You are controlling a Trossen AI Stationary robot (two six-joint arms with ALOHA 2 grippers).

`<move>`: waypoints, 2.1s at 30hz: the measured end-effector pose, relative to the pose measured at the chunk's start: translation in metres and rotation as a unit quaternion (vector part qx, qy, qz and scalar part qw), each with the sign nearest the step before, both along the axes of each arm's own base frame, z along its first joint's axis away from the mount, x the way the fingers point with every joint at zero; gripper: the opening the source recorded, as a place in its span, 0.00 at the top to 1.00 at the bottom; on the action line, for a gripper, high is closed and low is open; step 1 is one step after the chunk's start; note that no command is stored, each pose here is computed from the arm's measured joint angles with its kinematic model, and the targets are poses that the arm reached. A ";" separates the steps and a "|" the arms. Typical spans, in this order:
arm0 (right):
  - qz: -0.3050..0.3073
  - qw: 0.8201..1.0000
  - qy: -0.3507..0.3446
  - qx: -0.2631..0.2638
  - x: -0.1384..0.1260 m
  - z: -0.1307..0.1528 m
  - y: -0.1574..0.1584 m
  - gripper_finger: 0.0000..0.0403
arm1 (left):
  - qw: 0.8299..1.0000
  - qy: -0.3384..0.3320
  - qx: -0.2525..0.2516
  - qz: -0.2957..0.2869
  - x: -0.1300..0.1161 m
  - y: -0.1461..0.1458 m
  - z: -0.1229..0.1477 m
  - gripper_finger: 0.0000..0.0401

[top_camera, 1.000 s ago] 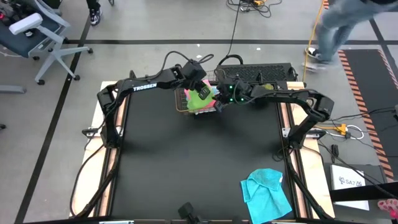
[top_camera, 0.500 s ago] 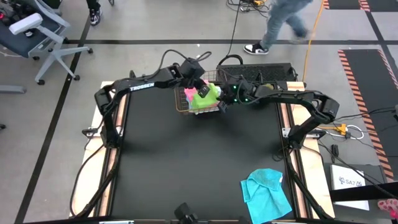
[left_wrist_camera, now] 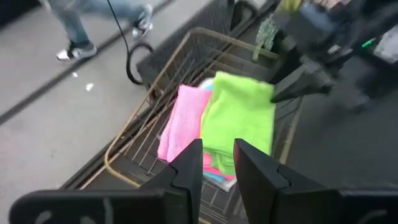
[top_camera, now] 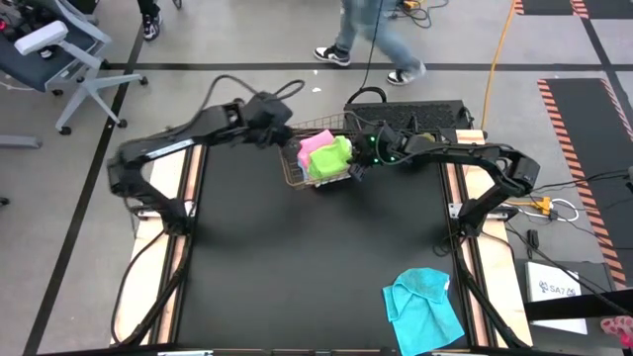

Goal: Fold microfiber towels
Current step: Put the green microfiber cloth into the wire basket, then fold the blue microfiber cloth

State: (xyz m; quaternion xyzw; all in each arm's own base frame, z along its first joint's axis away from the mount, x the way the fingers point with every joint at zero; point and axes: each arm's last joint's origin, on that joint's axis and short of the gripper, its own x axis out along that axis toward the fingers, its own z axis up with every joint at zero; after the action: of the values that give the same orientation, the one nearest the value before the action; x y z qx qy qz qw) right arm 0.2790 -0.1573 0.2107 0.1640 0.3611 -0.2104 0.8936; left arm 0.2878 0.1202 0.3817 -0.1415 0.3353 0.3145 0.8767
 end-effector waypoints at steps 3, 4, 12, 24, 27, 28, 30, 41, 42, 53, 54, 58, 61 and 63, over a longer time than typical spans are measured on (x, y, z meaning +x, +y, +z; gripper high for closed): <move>0.032 0.999 0.012 -0.019 0.004 0.017 0.004 0.65 | 1.000 -0.014 0.010 0.008 -0.015 -0.021 0.016 0.77; 0.044 0.999 0.014 -0.029 0.005 0.026 0.005 0.64 | 1.000 -0.017 0.011 0.008 -0.020 -0.027 0.020 0.78; 0.057 0.991 0.022 -0.116 0.002 0.100 0.021 0.64 | 0.999 -0.046 -0.010 -0.005 -0.037 -0.060 0.034 0.78; 0.119 0.989 0.027 -0.081 0.023 0.086 0.009 0.64 | 0.989 0.094 -0.062 0.095 -0.035 -0.107 -0.045 0.78; 0.119 0.990 0.051 -0.054 0.030 0.069 -0.002 0.64 | 0.980 0.121 -0.103 0.119 -0.037 -0.119 -0.078 0.78; 0.118 0.990 0.066 -0.044 0.033 0.065 -0.005 0.64 | 0.978 0.121 -0.115 0.126 -0.038 -0.122 -0.087 0.78; 0.118 0.988 0.094 -0.020 0.035 0.059 -0.005 0.64 | 0.976 0.113 -0.136 0.130 -0.037 -0.128 -0.104 0.78; 0.129 0.943 0.262 0.160 0.002 0.073 0.087 0.73 | 0.979 0.070 -0.161 0.105 -0.029 -0.135 -0.131 0.78; 0.128 0.935 0.276 0.182 -0.002 0.076 0.099 0.75 | 0.980 0.069 -0.157 0.105 -0.029 -0.133 -0.131 0.78; 0.053 0.866 0.411 0.281 -0.053 0.038 0.207 0.81 | 0.993 -0.010 -0.113 0.034 -0.008 -0.118 -0.120 0.78; 0.032 0.855 0.424 0.296 -0.059 0.033 0.213 0.81 | 0.994 -0.016 -0.108 0.026 -0.007 -0.117 -0.119 0.78; -0.046 0.817 0.458 0.348 -0.085 0.011 0.238 0.80 | 0.993 -0.032 -0.111 -0.003 -0.002 -0.112 -0.115 0.78; -0.095 0.799 0.455 0.382 -0.102 -0.003 0.253 0.79 | 0.993 -0.032 -0.109 -0.013 -0.001 -0.110 -0.115 0.78; -0.119 0.796 0.439 0.399 -0.111 -0.012 0.261 0.79 | 0.994 -0.029 -0.104 -0.017 -0.002 -0.109 -0.115 0.78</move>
State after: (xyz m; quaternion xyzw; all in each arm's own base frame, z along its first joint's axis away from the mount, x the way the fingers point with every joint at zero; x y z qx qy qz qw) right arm 0.1676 0.1035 0.1983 0.4377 0.7444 -0.2021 0.4621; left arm 0.2862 0.0116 0.2667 -0.2356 0.3431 0.2590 0.8716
